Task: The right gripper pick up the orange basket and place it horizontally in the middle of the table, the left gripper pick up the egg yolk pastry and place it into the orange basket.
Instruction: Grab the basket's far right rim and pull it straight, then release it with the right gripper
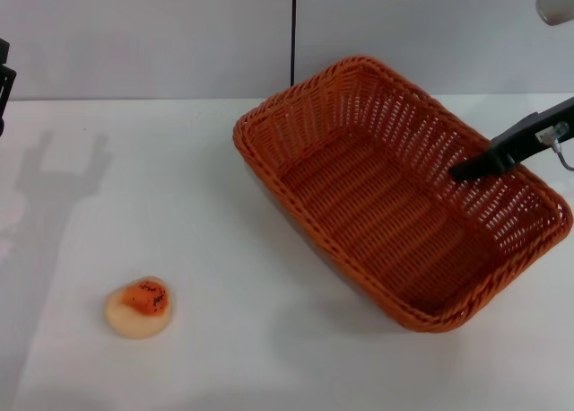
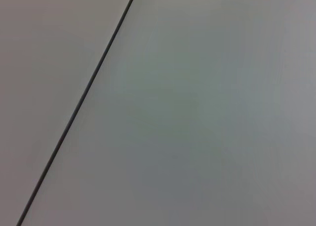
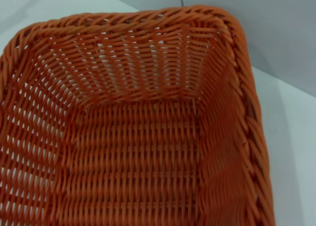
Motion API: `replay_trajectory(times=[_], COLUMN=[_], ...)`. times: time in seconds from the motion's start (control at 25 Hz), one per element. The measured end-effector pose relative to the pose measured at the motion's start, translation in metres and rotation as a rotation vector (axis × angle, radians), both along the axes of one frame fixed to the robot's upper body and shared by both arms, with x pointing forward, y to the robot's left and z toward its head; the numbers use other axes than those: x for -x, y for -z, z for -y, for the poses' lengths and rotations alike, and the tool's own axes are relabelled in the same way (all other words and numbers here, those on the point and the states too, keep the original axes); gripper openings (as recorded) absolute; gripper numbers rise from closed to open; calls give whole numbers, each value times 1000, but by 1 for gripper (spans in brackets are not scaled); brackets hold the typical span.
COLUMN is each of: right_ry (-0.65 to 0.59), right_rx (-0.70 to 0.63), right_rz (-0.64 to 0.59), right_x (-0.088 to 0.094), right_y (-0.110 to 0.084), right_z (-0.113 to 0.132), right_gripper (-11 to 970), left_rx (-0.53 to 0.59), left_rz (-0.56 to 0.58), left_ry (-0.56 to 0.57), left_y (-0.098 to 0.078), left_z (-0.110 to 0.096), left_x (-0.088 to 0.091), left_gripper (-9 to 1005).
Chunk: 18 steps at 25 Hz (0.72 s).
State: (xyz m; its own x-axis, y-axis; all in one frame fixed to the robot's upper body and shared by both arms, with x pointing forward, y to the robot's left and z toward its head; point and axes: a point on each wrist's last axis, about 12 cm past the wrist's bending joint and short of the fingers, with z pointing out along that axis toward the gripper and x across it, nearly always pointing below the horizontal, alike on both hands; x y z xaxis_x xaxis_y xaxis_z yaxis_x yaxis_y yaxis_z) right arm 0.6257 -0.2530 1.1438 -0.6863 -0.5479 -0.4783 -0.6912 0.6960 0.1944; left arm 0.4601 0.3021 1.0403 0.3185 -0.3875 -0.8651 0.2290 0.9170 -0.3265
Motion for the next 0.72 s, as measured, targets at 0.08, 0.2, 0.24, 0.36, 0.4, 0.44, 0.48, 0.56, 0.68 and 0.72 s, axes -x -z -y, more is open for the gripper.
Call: replay_trajectory(times=[0.08,0.2,0.24,0.36,0.4,0.44,0.48,0.56,0.68,0.72], right_ry=[0,-1,-1,-1,-4,-7,-10,-16,-11,-10], right_rx=[-1,-2,-3,-29,-53,-80,-110,-177,-247,-268], right_rz=[-2,-9,-11,-16,-19,-19,-21,-24,-23,-21], right_x=[0,2,2,4,6,7,8,11,16,17], right_y=[0,1,2,2,2,0,-1,-5,-9,-10], right_z=[0,1,1,0,0,1,2,6,13,15], right_gripper=[420,282,271,239,228,217,206,185,163,163], left_rx=[-1,-1,-1,-1,-1,-1,1,9,21,23], left_rz=[-1,-1,-2,-5,-5,-5,-5,-7,-9,-8], left_ry=[2,2,4,6,6,6,6,8,10,11], left_y=[0,0,0,1,1,1,2,2,3,2], left_z=[0,0,0,0,0,0,0,-1,-1,-1], left_x=[0,0,0,2,2,2,5,6,7,8], left_gripper=[859,859,859,859,859,859,859,859,859,859])
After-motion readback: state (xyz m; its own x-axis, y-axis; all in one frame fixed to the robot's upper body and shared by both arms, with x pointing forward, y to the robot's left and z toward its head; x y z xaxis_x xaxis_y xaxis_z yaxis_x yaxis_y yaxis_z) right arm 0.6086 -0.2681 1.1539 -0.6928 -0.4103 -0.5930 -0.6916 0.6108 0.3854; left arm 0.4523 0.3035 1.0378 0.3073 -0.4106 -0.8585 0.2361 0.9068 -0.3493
